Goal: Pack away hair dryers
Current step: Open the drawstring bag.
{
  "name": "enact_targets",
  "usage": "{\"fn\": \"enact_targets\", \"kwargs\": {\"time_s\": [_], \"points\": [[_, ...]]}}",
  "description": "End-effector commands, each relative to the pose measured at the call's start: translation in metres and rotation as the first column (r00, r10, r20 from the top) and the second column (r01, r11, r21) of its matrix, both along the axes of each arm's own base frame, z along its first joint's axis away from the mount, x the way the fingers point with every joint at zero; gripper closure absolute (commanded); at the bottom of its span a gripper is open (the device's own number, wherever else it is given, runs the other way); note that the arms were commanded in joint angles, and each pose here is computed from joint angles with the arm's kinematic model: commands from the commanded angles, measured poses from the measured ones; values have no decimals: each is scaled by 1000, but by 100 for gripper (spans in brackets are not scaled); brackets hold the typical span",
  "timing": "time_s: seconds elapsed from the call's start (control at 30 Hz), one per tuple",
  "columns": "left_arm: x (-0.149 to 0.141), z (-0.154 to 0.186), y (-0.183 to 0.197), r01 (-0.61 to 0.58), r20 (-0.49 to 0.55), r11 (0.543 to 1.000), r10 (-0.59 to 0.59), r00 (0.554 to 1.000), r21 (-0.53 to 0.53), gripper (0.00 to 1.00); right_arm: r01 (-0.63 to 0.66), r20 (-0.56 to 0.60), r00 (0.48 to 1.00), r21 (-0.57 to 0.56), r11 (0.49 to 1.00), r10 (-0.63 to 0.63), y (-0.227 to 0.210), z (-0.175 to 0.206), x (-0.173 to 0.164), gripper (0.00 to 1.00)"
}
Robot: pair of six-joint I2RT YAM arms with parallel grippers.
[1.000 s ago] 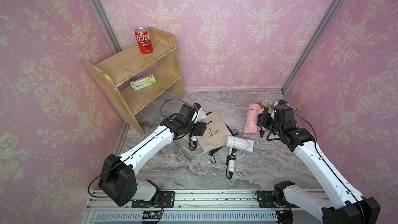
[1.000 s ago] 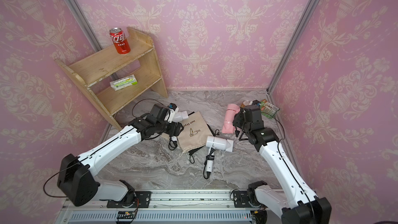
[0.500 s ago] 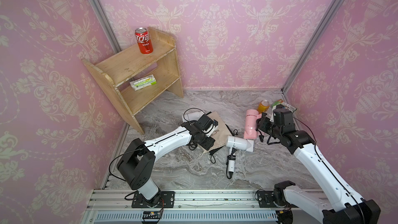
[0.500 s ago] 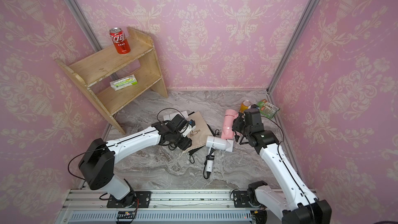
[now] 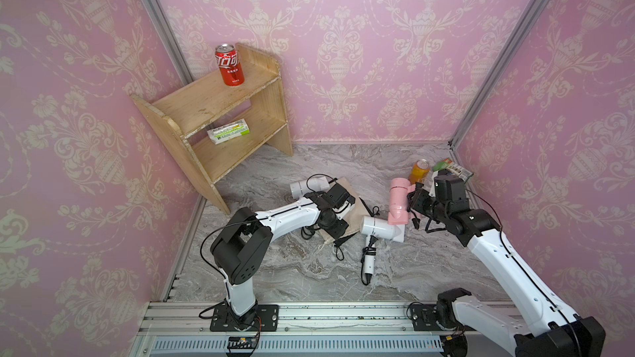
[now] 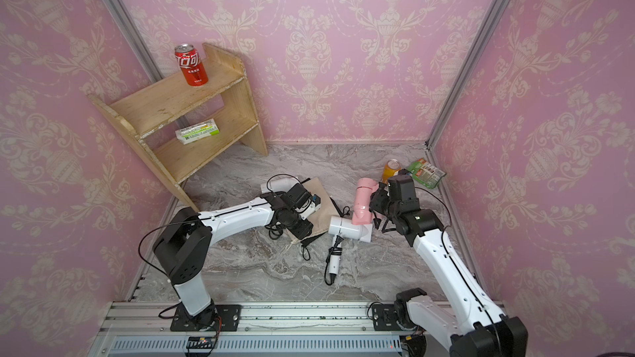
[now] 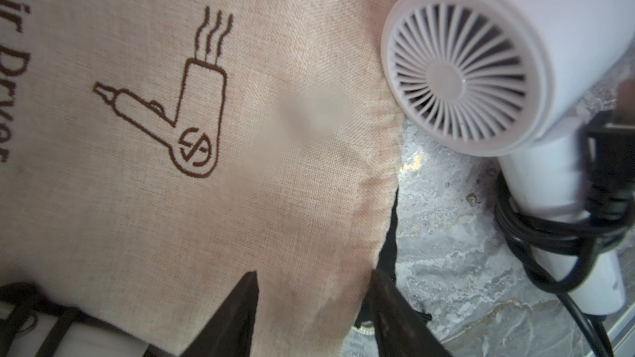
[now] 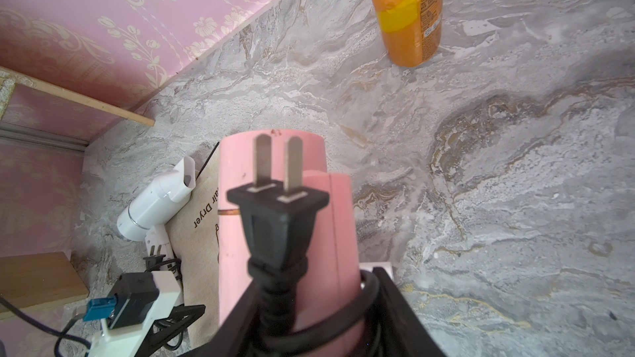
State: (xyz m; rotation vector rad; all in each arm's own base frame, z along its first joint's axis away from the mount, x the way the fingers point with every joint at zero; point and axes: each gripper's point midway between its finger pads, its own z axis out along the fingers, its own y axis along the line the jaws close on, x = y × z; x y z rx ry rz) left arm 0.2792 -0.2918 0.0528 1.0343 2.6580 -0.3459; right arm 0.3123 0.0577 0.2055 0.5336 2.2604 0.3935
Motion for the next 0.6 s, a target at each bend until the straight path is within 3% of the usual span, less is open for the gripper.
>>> {"fn": "enact_targets", "kwargs": {"time_s": [0.0,0.07,0.23,0.57], "points": [[-1,-2,-9,43,-10,999,-43,999,-2,49,-20,92,996,10,1000,19,1,22,5,74],[1,-5,-10,44,-12,999,-44,999,2,54,-19,92,996,7,1000,18,1,22,4,74],[7,-7,-13,38,-8,999,-38,999,10,97,-16,98,995,-1,1000,16,0,24,3,74],[26,41,-15,14,88,999,-10,996,-40,100,-21,110,994,-15,1000,22,-2,30,1,74]]}}
